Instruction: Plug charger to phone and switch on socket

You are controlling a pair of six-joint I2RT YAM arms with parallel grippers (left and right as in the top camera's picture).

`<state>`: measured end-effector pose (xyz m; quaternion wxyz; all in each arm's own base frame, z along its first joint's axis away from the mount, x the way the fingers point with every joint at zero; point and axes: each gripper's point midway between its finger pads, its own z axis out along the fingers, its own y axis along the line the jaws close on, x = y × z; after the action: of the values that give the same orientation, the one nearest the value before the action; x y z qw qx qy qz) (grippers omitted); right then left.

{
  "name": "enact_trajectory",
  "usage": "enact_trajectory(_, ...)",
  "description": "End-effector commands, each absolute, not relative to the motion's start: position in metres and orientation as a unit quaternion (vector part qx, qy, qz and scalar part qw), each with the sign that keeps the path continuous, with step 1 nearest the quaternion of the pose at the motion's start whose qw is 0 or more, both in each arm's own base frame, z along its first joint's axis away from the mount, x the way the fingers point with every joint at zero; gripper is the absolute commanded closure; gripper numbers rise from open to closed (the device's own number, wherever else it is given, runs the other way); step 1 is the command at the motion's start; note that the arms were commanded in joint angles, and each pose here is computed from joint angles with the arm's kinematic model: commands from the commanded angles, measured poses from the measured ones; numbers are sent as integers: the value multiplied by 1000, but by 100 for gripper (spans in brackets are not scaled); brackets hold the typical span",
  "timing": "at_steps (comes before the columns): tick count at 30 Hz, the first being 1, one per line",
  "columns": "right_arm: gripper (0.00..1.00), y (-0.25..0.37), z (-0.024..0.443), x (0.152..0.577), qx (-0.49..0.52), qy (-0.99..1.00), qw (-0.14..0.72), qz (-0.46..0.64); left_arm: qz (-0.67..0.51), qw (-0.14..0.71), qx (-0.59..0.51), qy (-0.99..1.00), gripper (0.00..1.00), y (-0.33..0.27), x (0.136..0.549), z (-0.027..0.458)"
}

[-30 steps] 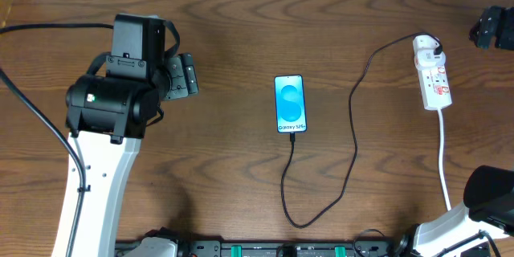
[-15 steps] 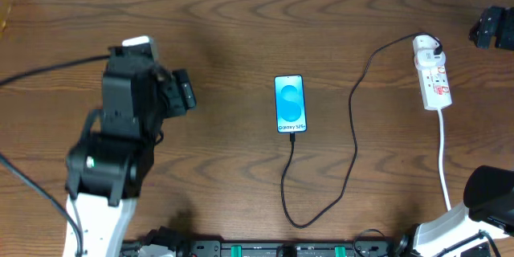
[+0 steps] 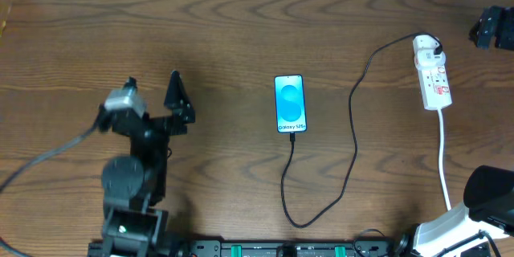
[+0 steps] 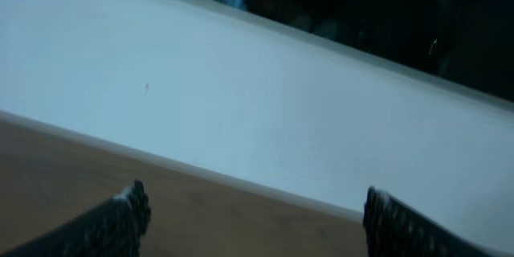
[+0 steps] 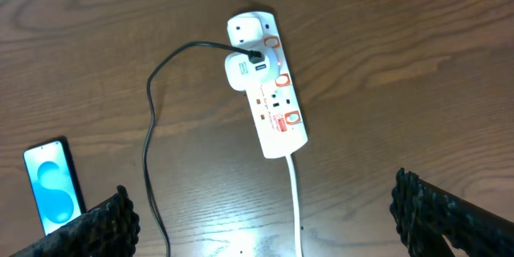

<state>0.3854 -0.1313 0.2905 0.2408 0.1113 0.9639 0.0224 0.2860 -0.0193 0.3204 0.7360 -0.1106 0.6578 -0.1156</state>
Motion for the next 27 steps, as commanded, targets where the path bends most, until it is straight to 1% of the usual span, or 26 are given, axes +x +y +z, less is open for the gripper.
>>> enact_trajectory(1,1,-130,293,386,116,962,244,23,-113,774,-120,612,13,-8,271,314)
enact_trajectory(4,1,-130,293,386,116,962,244,23,-103,793,-131,586,14,4,259,304)
enact_trajectory(15,1,-130,293,386,116,962,244,23,-113,807,-185,549,14,28,235,260)
enact_trajectory(22,1,-130,293,386,116,962,244,23,-100,776,-194,592,13,31,238,230)
enact_trajectory(27,1,-130,293,386,116,962,244,23,-80,722,-197,658,13,31,244,188)
